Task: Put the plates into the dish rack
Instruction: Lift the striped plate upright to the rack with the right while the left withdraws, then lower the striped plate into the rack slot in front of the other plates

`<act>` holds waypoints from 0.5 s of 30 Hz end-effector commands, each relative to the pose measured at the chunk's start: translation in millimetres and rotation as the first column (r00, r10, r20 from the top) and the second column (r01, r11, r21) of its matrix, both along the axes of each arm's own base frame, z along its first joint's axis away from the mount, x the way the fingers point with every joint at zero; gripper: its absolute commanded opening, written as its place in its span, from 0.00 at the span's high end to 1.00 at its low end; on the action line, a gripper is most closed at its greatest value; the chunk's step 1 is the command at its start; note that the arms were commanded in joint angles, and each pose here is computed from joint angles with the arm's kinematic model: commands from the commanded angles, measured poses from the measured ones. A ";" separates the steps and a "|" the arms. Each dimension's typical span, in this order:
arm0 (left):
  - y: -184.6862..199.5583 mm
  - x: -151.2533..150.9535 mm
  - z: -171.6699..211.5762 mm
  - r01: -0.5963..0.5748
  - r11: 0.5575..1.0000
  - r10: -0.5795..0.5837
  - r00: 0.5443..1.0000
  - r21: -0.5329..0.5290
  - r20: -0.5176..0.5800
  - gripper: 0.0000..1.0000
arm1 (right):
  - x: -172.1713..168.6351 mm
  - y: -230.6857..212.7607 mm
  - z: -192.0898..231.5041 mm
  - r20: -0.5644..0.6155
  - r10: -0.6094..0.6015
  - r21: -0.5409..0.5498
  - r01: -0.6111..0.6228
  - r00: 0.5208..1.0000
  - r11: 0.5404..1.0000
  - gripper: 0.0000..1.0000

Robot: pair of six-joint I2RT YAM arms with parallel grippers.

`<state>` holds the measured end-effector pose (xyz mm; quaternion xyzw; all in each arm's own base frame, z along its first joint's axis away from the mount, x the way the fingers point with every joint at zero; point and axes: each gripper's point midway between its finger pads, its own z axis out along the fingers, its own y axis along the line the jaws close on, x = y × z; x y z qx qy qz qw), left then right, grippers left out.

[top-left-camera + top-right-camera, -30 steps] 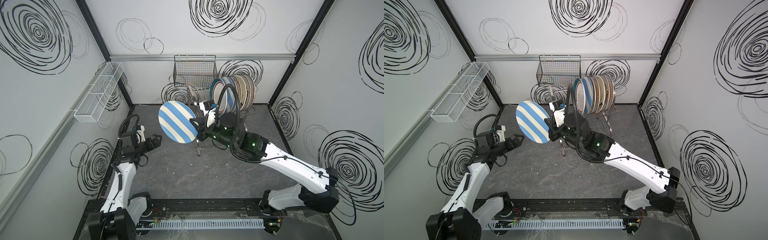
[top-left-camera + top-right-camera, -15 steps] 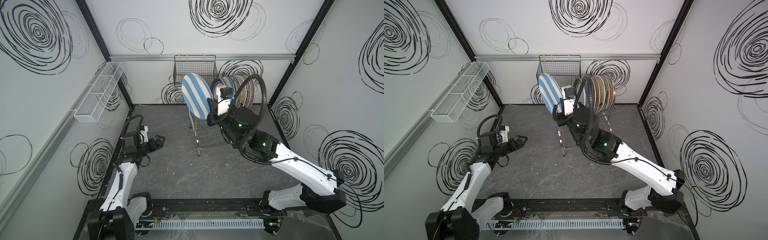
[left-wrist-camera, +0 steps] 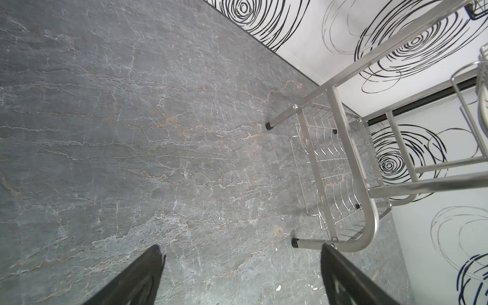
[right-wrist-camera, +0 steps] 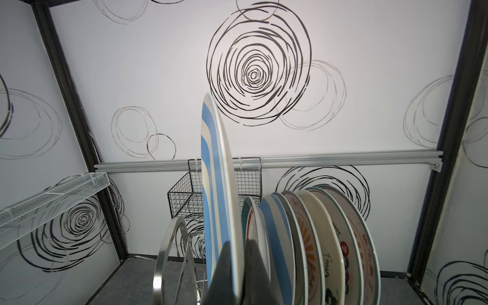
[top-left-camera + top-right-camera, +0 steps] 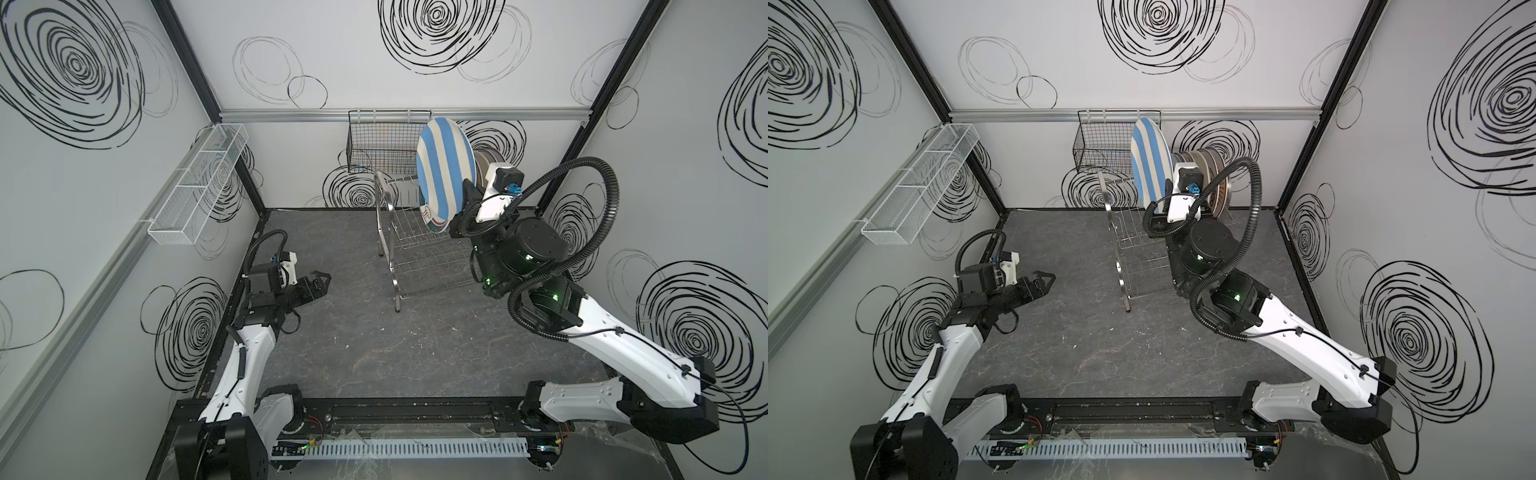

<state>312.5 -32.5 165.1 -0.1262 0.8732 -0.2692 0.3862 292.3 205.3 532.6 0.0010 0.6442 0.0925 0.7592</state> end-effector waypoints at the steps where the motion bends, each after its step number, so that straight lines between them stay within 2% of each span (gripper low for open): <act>1: -1.2 3.4 -1.7 0.016 0.999 -0.017 1.000 0.027 0.019 0.04 | 11.4 -7.7 -3.3 -0.001 -0.010 0.051 0.010 1.000 0.999 1.00; 5: -1.8 2.7 -1.6 0.021 0.999 -0.021 1.000 0.038 0.021 0.04 | 22.5 -11.7 -16.3 0.007 -0.023 0.066 0.022 1.000 0.998 1.00; 15: -2.3 3.9 -7.9 0.022 0.999 -0.022 1.000 0.040 -0.003 0.04 | 63.3 -4.1 -44.9 -0.059 -0.023 0.040 0.025 0.998 0.999 1.00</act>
